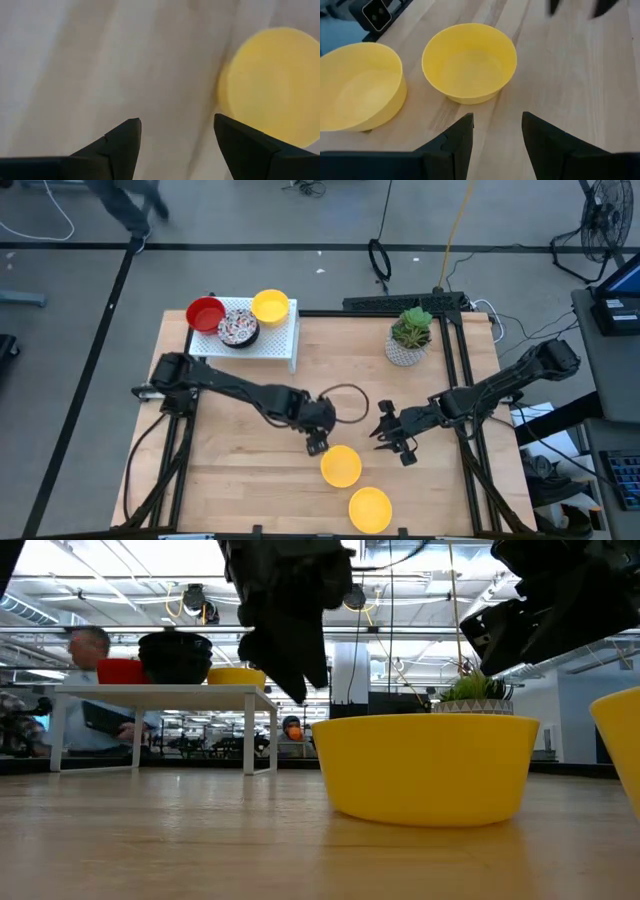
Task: Pick & Place Mini bowls
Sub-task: Stack the yellow bowl on top of the yellow bowl on the shelf
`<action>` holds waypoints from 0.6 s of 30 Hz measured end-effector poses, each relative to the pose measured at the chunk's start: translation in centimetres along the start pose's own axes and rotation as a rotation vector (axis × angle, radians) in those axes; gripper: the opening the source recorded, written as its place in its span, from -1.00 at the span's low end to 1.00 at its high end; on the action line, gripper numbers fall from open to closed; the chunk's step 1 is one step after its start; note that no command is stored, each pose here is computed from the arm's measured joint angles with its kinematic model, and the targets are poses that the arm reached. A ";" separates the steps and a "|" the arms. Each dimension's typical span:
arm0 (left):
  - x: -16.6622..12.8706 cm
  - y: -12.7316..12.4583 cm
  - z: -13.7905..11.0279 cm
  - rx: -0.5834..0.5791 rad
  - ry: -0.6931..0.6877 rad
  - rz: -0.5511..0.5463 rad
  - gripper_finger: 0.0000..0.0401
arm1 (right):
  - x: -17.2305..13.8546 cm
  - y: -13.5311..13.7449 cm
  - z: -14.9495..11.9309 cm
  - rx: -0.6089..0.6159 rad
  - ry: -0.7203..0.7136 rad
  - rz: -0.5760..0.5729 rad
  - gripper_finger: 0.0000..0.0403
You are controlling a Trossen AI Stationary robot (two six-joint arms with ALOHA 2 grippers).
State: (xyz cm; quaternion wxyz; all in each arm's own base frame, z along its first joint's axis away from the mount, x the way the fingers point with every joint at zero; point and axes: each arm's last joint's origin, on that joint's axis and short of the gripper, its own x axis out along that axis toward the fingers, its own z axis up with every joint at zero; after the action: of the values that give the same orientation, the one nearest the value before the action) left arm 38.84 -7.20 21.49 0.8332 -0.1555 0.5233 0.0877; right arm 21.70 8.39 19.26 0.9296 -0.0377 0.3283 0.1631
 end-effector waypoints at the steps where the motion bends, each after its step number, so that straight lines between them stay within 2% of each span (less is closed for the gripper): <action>1: 0.6 -0.3 -0.1 -0.004 0.010 -0.016 0.27 | 0.0 0.0 0.0 0.005 0.000 0.000 -0.23; 5: 2.9 -1.4 -0.4 -0.011 0.032 -0.086 0.27 | 0.0 0.0 0.0 0.017 0.000 0.000 -0.23; 9: 4.6 -1.9 -0.8 -0.003 0.040 -0.101 0.27 | 0.0 0.0 0.0 0.017 0.000 0.000 -0.23; 18: 5.4 -2.0 -0.9 -0.022 0.031 -0.087 0.27 | 0.0 0.0 0.0 0.017 0.001 0.001 -0.23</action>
State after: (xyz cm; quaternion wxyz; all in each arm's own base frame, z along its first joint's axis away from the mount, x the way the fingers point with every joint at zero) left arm 41.06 -9.48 16.66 0.8264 -0.1886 0.5277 0.0547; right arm 21.69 8.39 19.26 0.9297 -0.0298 0.3301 0.1606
